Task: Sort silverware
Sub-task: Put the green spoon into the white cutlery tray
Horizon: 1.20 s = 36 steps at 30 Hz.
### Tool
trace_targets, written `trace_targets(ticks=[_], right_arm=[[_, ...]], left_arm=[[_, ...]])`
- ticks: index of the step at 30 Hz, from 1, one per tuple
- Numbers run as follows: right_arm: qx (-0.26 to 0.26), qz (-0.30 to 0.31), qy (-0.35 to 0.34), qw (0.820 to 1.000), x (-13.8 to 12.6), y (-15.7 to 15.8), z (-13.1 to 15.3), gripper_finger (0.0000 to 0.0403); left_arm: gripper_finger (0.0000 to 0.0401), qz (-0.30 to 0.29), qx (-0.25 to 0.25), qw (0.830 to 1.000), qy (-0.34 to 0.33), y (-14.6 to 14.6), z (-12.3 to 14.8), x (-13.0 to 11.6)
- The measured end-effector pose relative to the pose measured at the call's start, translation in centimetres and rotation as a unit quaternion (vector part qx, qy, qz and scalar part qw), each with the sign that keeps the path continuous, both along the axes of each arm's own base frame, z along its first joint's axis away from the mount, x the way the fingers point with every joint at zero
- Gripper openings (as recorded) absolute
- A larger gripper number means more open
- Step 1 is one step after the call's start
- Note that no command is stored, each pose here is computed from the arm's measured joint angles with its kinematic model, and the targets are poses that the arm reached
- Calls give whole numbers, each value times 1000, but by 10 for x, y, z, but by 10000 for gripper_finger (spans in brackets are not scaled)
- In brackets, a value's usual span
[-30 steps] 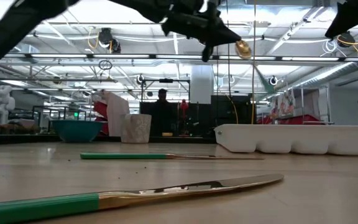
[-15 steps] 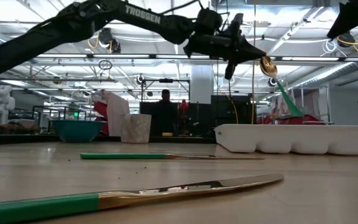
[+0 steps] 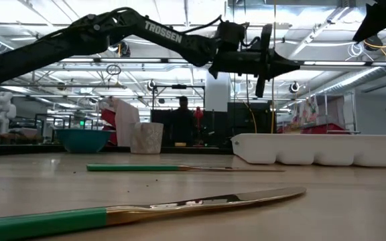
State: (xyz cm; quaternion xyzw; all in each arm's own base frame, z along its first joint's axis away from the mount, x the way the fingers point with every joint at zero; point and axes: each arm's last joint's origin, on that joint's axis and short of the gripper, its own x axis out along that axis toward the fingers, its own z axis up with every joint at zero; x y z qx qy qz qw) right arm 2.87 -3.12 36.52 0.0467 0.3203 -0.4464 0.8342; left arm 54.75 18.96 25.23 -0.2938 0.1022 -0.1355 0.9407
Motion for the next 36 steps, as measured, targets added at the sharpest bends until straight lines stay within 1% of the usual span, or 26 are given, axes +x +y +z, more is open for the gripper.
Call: trace_targets(ticks=[2,4,6,8,10,13,18,19,22,25,27,29,31,34,36], right_arm=[[3,0,5,1000,2,-1,-3,91],[10,1,12,1000,4,-2,-8,91],[26,13,17,999,7,-3,-15,91],[41,19,25,999,10,-4,-23,91],[49,19,39,998,14,-7,-33,94],[61,19,55,996,19,-10,-47,103],[79,41,46,995,29,-14,-63,120],[75,42,38,996,32,-16,-64,123],[46,42,-1,998,45,-24,-62,133],[26,38,-22,999,64,-36,-62,139],[23,33,-26,999,79,-47,-66,139],[34,31,-21,999,95,-60,-72,139],[58,39,-8,998,109,-75,-82,139],[104,62,6,993,124,-99,-100,139],[143,86,4,986,130,-115,-113,139]], left_arm=[[0,7,14,1000,5,0,0,-1],[0,12,12,1000,18,2,1,-3],[0,17,6,999,42,6,-1,-7],[1,26,16,997,64,11,1,-13],[7,46,43,994,84,17,7,-20],[21,72,98,987,108,29,10,-31],[60,77,123,981,128,45,-2,-37],[68,78,121,981,133,47,-4,-38],[92,68,91,980,165,44,-9,-41],[108,17,43,979,198,39,-11,-48],[112,-12,21,975,220,32,0,-58],[113,-30,39,973,225,22,24,-71],[113,-43,65,971,225,10,54,-87],[114,-50,92,967,233,-8,90,-110],[114,-49,108,966,230,-19,112,-124]])
